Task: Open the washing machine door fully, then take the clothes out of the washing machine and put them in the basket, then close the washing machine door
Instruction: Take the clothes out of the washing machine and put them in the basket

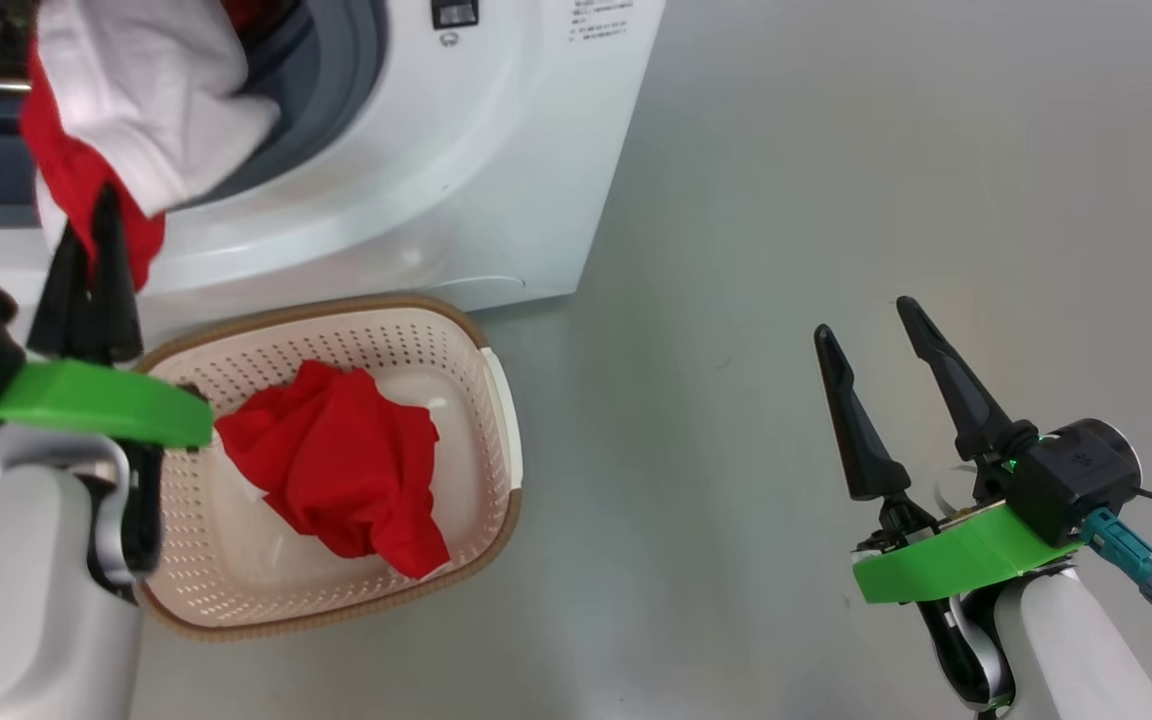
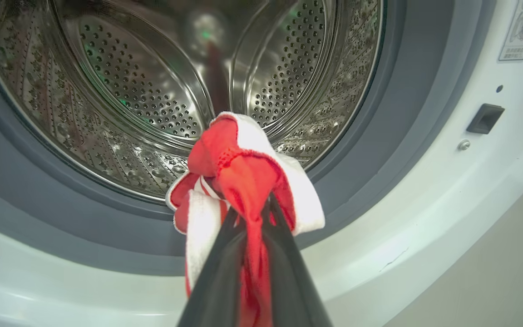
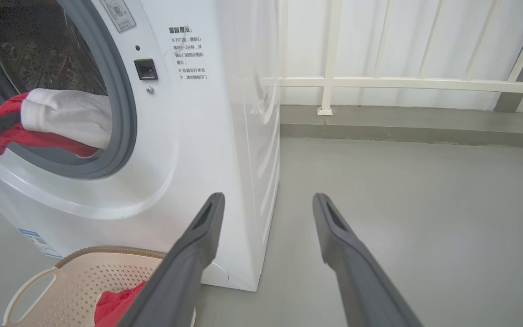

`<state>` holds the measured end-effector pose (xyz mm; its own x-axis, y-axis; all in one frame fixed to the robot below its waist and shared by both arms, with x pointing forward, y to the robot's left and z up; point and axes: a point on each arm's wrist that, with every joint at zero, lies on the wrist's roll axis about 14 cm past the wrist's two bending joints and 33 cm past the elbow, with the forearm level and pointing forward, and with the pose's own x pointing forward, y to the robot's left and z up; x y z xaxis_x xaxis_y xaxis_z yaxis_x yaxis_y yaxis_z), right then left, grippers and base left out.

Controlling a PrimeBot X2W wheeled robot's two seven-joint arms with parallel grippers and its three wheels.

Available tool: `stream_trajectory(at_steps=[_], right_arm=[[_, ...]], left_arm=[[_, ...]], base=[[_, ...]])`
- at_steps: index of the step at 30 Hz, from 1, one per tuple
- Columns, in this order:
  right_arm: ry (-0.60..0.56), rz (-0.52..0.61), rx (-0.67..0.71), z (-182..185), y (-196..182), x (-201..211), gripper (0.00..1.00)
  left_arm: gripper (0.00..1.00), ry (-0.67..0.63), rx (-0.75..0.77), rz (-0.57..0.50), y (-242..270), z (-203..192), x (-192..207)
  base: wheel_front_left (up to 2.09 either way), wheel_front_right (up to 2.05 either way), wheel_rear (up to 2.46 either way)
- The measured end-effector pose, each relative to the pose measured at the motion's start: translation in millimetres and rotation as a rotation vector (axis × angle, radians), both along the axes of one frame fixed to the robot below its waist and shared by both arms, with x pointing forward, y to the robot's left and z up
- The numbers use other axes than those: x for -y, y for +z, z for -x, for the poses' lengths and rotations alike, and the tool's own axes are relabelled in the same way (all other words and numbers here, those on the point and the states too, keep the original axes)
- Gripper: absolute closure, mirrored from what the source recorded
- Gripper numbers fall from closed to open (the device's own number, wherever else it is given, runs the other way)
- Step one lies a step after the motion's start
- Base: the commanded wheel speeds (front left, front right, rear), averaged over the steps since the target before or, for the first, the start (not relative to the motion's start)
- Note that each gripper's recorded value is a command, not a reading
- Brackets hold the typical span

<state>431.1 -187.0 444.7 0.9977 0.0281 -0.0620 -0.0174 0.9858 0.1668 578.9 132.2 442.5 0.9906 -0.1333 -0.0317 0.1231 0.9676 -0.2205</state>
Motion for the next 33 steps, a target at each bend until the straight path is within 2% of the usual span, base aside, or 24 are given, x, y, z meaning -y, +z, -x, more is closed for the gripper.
stream_trajectory(at_steps=[33], right_arm=[[0.010, -0.026, 0.092, 17, 36, -7, 0.00]], left_arm=[[1.00, 0.059, 0.090, 0.039, 57, 106, -8]], base=[[0.00, 0.00, 0.00]])
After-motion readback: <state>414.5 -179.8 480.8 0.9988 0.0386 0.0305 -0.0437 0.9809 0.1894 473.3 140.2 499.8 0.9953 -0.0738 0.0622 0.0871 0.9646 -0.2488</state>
